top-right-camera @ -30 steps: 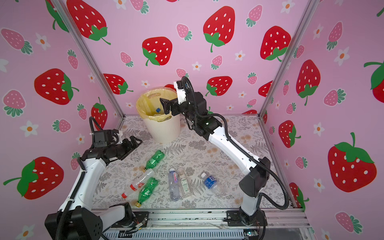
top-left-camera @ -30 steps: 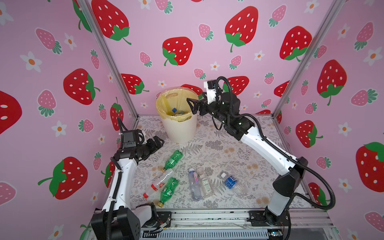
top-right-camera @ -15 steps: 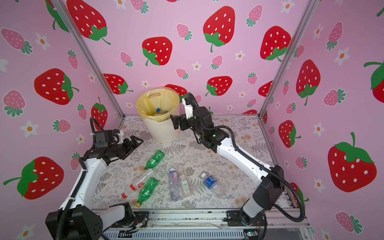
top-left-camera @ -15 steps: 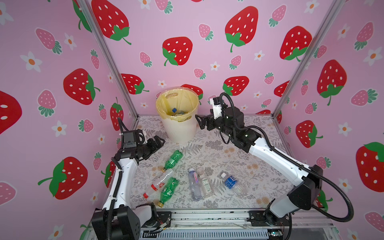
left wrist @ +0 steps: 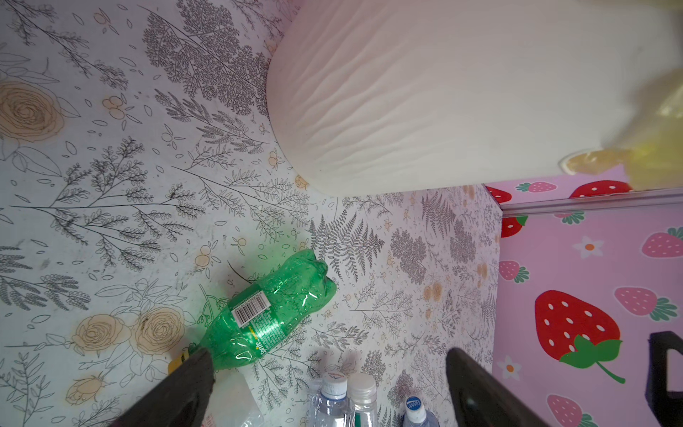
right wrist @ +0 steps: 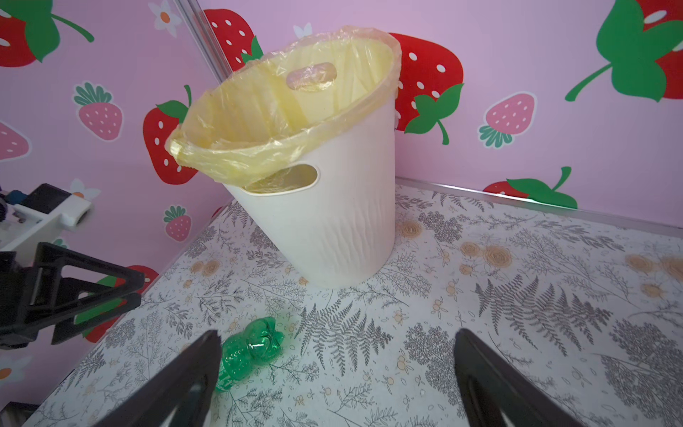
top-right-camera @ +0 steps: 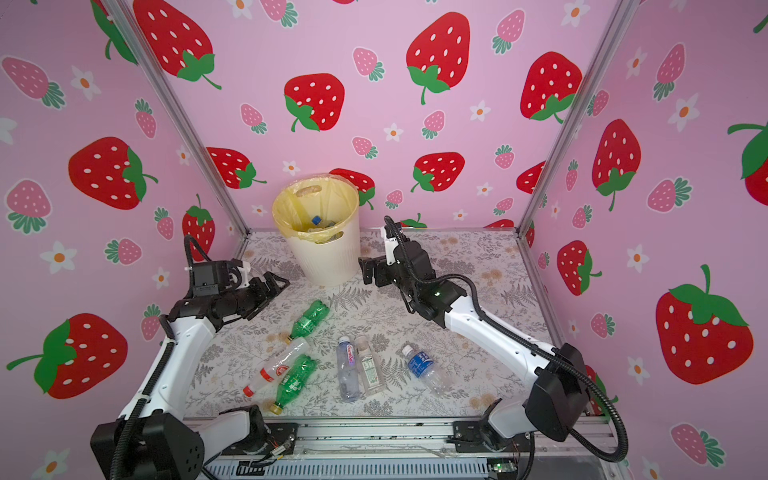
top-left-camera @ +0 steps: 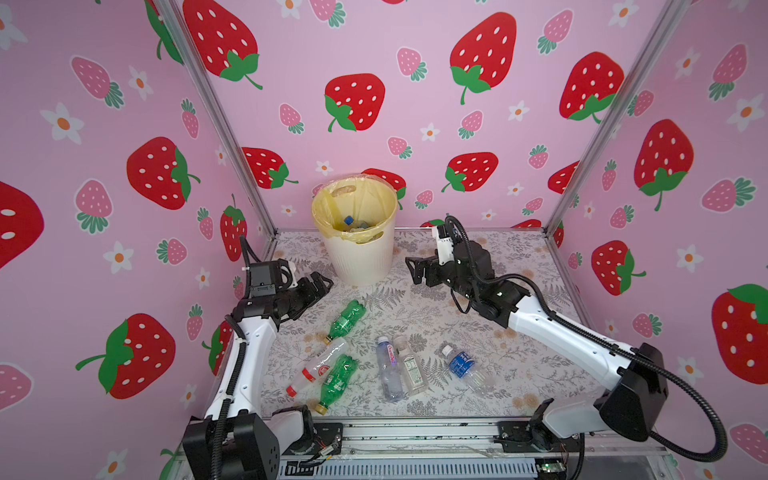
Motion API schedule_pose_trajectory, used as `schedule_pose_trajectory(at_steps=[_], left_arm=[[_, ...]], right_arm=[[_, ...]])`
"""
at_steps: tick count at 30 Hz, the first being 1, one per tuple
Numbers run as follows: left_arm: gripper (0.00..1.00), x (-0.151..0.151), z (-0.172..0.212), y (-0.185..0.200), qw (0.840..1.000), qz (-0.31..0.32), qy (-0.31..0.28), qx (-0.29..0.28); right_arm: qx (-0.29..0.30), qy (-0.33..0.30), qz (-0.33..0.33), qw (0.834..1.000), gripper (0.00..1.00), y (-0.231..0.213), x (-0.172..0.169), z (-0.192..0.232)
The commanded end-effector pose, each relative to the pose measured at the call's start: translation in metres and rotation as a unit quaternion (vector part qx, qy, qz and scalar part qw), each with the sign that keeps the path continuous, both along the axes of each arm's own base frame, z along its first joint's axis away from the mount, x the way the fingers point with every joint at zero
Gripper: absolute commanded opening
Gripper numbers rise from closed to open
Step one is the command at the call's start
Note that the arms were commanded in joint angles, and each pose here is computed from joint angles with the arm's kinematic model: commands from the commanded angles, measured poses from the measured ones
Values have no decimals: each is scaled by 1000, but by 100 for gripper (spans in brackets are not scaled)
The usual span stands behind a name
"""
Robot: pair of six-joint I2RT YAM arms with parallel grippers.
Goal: Throw the plastic bottles in the bin
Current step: 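Withdraw the right gripper from the bin back over the table, then swing the left gripper down onto the clear red-labelled water bottle while the right gripper hovers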
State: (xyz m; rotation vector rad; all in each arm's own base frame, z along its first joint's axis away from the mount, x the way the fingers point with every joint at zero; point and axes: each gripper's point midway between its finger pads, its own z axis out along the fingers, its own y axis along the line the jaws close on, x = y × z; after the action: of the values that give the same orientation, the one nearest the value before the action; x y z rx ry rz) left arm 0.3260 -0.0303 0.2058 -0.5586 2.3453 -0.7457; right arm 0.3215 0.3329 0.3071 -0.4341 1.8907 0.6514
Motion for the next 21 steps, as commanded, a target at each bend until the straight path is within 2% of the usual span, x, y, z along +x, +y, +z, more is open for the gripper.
schedule_pose_trajectory(at_steps=[1, 4, 21], left_arm=[[99, -2, 5, -9, 1000, -10, -8, 13], [99, -6, 8, -17, 999, -18, -10, 35], [99, -55, -7, -99, 995, -81, 20, 64]], right_arm=[[11, 9, -38, 999, 99, -22, -5, -1], [7, 18, -45, 999, 99, -33, -13, -11], [23, 59, -98, 993, 99, -97, -52, -53]])
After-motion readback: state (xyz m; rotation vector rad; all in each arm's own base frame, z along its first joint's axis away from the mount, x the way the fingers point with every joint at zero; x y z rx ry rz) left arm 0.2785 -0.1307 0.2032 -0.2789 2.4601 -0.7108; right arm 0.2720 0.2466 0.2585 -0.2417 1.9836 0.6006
